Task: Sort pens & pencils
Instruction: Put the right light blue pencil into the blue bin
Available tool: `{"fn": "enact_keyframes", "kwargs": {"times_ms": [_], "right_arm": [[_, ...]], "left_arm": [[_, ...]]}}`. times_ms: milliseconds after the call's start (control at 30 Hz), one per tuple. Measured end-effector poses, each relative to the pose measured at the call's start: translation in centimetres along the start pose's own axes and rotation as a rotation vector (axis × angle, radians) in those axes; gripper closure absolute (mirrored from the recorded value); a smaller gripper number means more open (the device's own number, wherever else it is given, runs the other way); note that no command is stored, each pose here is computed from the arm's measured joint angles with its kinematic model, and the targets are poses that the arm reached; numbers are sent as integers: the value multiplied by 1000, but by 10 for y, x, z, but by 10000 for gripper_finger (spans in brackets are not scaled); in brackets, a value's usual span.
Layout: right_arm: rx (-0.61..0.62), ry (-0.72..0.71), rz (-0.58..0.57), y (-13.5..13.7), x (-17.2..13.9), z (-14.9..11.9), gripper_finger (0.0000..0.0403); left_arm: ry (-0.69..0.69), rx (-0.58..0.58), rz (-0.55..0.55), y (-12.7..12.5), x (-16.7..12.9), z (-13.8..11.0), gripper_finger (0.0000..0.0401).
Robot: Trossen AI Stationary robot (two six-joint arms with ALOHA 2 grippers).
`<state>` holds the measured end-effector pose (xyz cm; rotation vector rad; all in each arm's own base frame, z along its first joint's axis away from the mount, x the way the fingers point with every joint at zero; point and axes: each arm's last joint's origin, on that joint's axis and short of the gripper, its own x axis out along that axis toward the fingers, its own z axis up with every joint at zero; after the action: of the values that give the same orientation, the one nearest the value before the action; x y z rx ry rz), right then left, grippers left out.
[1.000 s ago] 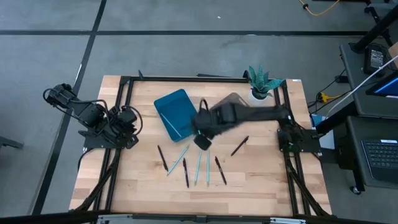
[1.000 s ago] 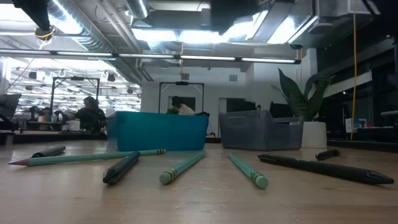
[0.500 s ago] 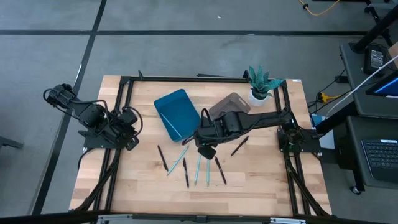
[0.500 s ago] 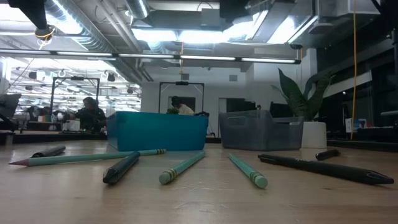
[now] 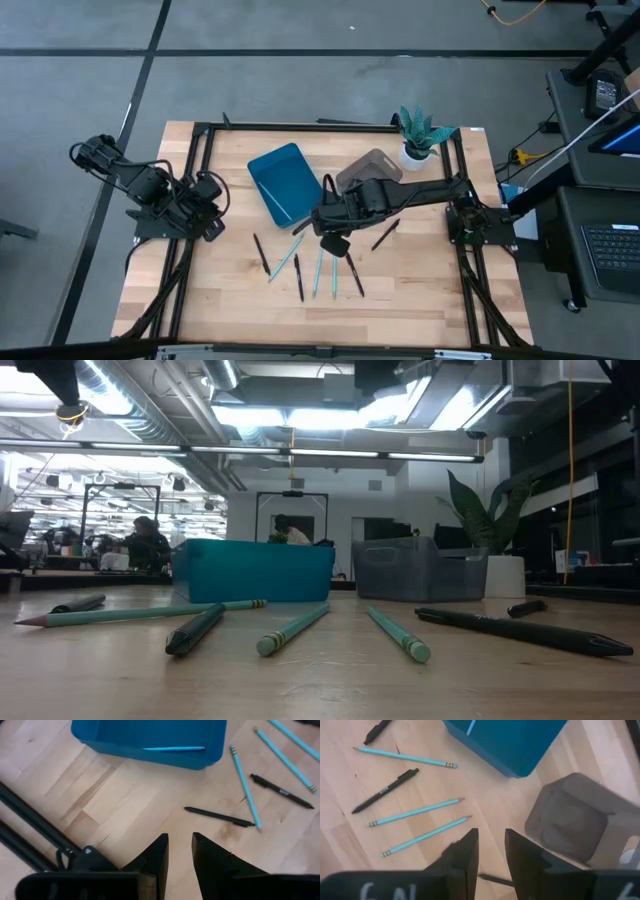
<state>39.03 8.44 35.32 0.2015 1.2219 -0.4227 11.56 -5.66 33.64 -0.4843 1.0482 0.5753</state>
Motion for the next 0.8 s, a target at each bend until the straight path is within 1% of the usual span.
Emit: {"fn": "enact_keyframes", "kwargs": {"times_ms": [67, 200, 400, 533, 667, 800], "right_arm": [[38, 13, 5, 1, 3, -1, 306], [94, 97, -1, 7, 19, -9, 306], [152, 255, -30, 22, 62, -33, 306], [233, 322, -13, 29, 85, -45, 306], [337, 317, 64, 36, 100, -45, 306], [457, 254, 135, 44, 106, -38, 306]], "left_arm": [[-2, -3, -7, -1, 0, 0, 321], [-3, -19, -9, -2, 0, 0, 321], [8, -14, 24, -8, 5, 1, 321], [21, 5, 63, -13, 10, 0, 321], [33, 20, 97, -17, 14, 0, 321], [38, 27, 112, -20, 17, 0, 321]]}}
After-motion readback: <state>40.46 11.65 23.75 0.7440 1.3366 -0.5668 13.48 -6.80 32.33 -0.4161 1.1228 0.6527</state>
